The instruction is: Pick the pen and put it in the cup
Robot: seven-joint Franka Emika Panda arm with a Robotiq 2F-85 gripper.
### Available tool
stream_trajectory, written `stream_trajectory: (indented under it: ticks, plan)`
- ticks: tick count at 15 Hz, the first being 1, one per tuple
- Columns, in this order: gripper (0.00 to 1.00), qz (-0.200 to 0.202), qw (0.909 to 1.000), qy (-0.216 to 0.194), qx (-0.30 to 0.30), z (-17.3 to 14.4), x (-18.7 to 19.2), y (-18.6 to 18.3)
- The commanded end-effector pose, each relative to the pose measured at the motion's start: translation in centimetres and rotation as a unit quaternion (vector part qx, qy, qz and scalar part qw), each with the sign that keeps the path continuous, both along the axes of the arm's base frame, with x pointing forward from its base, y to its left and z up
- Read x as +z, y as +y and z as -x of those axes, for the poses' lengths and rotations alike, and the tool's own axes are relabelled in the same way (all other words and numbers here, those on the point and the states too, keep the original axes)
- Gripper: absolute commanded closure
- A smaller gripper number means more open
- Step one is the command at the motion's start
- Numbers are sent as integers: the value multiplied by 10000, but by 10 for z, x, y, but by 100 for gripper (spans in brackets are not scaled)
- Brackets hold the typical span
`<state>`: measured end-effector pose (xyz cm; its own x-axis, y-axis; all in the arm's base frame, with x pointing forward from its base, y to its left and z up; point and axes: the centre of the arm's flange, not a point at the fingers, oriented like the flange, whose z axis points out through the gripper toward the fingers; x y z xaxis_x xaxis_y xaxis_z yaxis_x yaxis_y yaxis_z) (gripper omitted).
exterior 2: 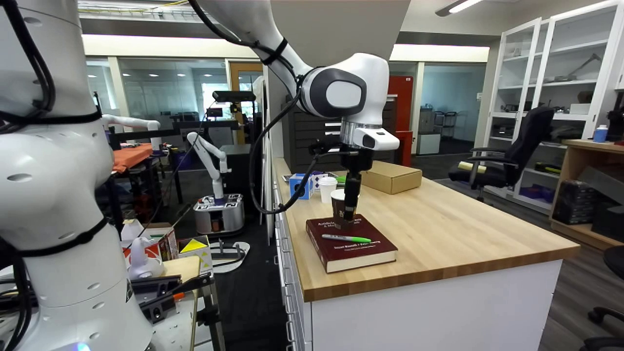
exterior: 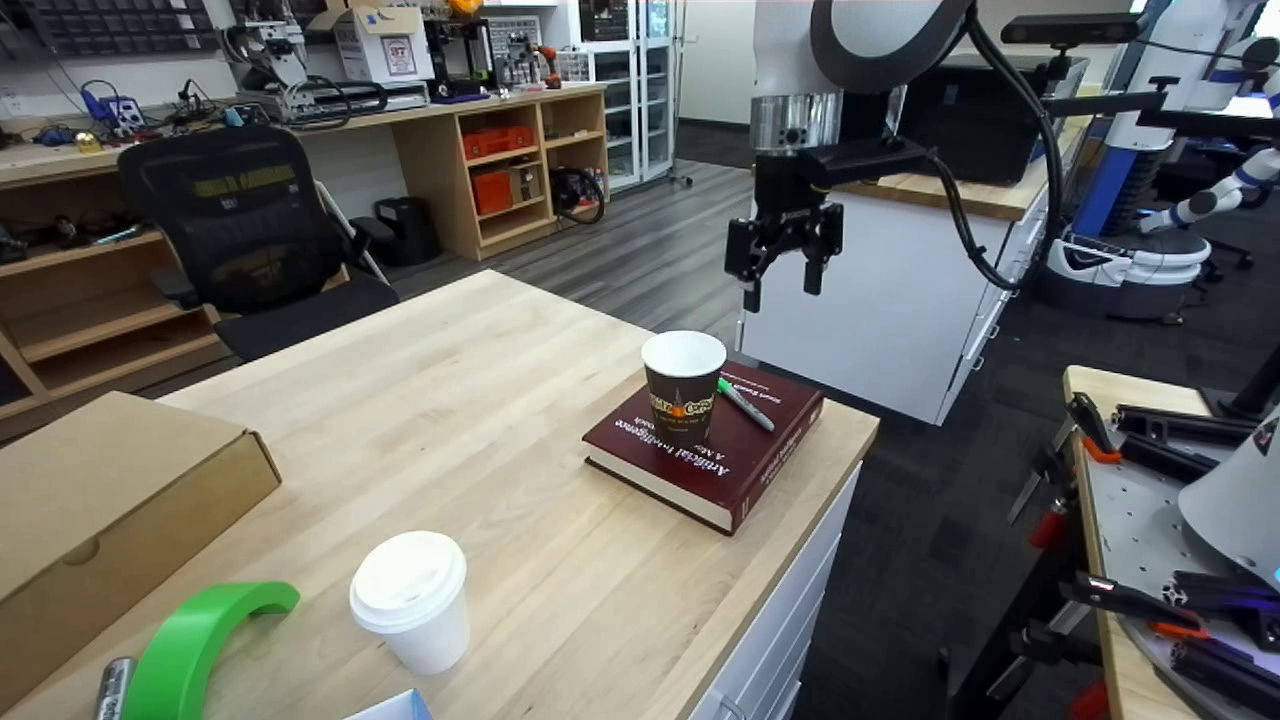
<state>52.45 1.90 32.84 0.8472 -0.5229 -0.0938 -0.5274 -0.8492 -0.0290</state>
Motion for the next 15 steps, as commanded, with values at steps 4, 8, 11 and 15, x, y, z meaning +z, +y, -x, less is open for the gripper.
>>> stream_trajectory:
  ticks: [4, 8, 11, 15]
  plan:
    - [0, 109, 9992, 72, -388, -11, -25, 16]
    - [0, 224, 9977, 206, -601, -26, -37, 18]
    - [0, 307, 9973, 238, -623, -39, -42, 18]
    - [0, 411, 9975, 240, -529, -53, -52, 20]
